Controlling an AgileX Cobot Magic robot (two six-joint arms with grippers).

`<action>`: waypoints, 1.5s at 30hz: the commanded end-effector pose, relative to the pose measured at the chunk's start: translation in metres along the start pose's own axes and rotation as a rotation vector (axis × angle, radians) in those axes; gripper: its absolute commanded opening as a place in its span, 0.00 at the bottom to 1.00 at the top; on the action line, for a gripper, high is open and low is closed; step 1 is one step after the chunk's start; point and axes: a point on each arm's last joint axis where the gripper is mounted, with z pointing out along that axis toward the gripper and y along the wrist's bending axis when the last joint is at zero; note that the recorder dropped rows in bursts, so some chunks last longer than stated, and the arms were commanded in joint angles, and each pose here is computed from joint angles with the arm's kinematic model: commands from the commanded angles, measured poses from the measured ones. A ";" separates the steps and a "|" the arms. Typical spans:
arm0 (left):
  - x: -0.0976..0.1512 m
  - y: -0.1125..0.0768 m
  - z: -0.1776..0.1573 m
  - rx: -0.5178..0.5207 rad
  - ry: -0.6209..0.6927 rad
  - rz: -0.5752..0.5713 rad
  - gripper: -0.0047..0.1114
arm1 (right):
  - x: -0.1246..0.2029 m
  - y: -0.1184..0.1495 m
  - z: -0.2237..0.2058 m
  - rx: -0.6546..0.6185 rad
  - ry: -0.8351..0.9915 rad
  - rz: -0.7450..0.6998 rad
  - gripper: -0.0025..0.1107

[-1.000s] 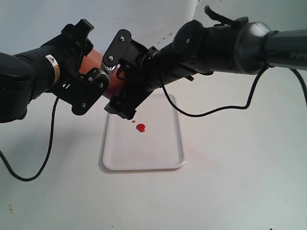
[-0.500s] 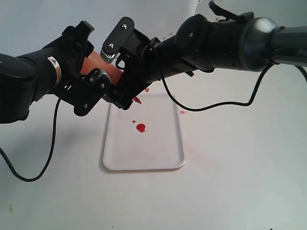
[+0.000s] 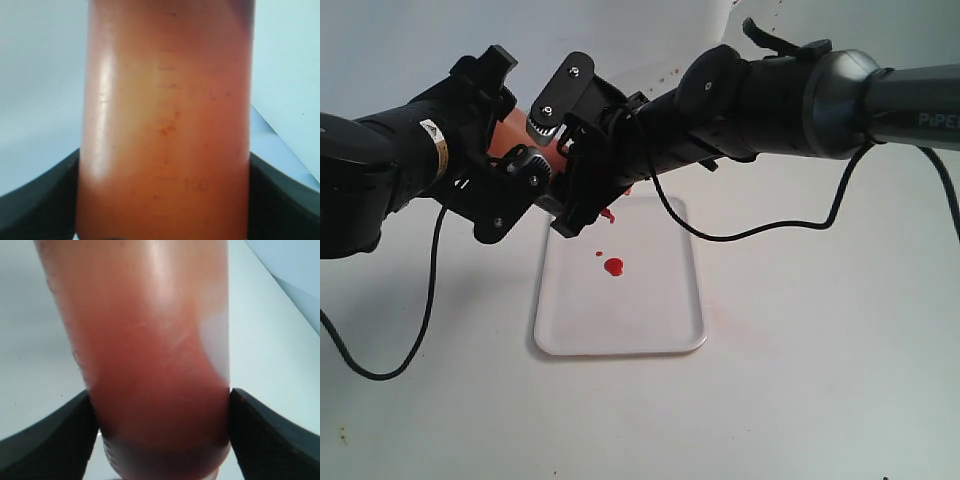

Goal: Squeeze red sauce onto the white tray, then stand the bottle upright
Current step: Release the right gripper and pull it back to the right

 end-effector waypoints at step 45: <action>-0.001 -0.043 -0.039 0.139 -0.030 -0.893 0.04 | 0.036 -0.059 -0.199 0.264 -0.055 0.415 0.95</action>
